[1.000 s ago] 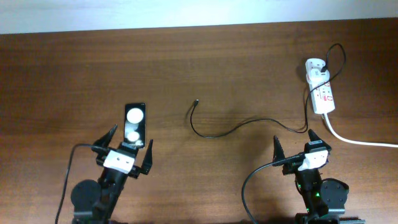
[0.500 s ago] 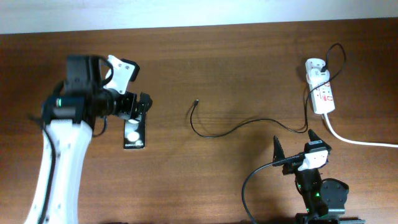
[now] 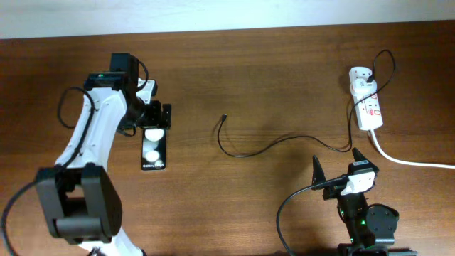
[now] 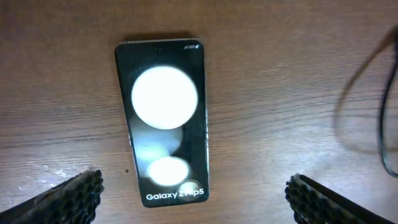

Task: Plug charger to phone and switch on socket
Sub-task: 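Reach the left gripper down and grasp the black phone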

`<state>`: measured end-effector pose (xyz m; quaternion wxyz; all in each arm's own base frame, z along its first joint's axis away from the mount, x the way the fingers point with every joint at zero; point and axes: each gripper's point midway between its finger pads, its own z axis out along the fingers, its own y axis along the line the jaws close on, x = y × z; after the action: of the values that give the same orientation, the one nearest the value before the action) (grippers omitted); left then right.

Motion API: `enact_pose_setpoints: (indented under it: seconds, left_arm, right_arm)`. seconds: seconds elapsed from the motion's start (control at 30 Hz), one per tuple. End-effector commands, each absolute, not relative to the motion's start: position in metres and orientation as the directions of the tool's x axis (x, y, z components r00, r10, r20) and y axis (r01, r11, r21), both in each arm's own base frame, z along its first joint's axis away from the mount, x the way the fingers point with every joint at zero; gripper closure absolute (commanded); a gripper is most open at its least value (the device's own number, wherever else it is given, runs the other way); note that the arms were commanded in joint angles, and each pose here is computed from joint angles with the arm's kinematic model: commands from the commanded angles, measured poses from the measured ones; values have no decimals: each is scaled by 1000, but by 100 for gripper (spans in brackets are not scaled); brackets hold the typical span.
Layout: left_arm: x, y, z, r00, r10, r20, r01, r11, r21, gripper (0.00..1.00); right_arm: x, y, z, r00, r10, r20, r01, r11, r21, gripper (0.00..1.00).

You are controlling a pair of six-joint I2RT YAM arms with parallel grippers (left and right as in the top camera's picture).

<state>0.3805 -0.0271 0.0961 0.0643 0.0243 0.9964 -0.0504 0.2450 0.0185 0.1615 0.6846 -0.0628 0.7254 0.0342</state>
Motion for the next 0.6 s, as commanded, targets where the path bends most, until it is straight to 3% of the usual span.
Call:
enact_pose_setpoints:
  seconds: [0.0,0.13,0.57]
  left_arm:
    - [380,-23,76,-997,7,-72,13,997,-82,2]
    - [370,-9,52,-997,-71,-9,-71,997,-1,3]
    - [350,-13,3,-1000,-3,2,-3,1000,-27,2]
  right_arm:
    - [245,19,160,-57,-41,-998,-140,990,-33,1]
    - [245,19,160,-57,-41,-998,-140,990,-33,1]
    - [245,19,160,-57,-41,-998,-140,990,-33,1]
